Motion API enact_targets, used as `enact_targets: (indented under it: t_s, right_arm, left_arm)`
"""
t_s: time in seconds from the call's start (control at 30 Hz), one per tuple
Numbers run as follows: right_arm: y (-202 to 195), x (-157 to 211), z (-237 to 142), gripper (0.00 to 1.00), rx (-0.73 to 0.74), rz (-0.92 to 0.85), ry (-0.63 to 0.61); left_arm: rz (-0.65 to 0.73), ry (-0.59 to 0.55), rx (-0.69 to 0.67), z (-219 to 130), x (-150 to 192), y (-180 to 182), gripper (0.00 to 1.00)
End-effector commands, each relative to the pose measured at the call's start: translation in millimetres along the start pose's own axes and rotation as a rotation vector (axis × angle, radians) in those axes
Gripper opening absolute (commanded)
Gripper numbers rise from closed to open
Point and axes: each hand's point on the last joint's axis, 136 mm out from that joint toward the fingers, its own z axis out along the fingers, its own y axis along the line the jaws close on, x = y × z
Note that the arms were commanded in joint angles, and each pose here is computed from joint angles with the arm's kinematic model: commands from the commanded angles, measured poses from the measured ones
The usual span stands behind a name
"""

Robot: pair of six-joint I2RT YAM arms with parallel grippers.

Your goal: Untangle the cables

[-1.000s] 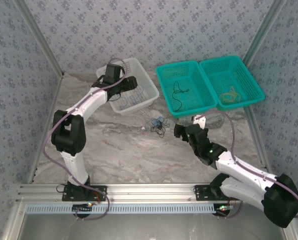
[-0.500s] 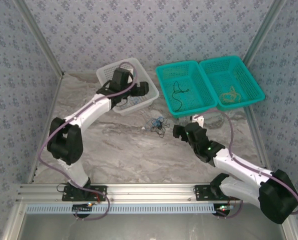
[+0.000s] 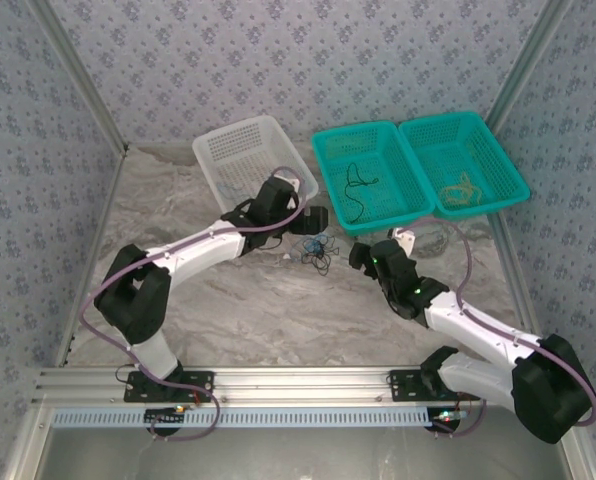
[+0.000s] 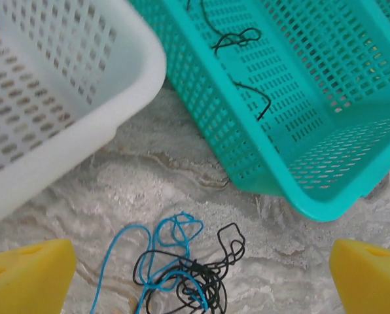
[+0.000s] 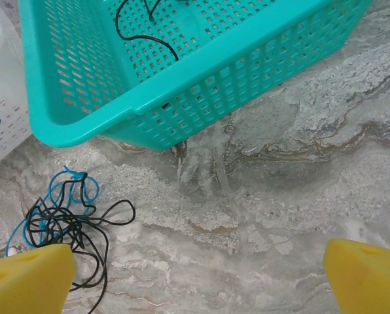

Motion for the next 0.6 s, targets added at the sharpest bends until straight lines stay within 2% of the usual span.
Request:
enact_targets:
  t_s: [0.0, 0.1, 0.23, 0.37, 0.47, 0.57]
  right_arm:
    - [0.5, -6.7, -0.6, 1.00, 0.018, 0.033, 0.000]
    - [0.8, -6.2, 0.4, 1.00, 0.018, 0.034, 0.006]
    - [-0.1, -4.7, 2.1, 0.99, 0.022, 0.037, 0.014]
    - [0.1, -4.1, 4.2, 1.00, 0.027, 0.033, 0.027]
    - [-0.3, -2.0, 5.7, 1.00, 0.033, 0.036, 0.038]
    - [-1.0, 0.2, 7.2, 1.00, 0.036, 0.045, 0.046]
  left_arm:
    - [-0.155, 0.030, 0.083, -4.9, 5.1, -16.5, 0.98]
    - [-0.167, 0.075, 0.085, -2.0, 23.3, -21.4, 0.98]
    - [-0.153, 0.159, -0.015, 7.1, 53.0, -1.1, 0.93]
    - [-0.096, 0.266, -0.072, 15.4, 74.3, 6.0, 0.83]
    - [-0.069, 0.294, -0.119, 20.7, 82.2, 11.7, 0.77]
    - [-0.065, 0.309, -0.127, 26.1, 89.2, 13.6, 0.65]
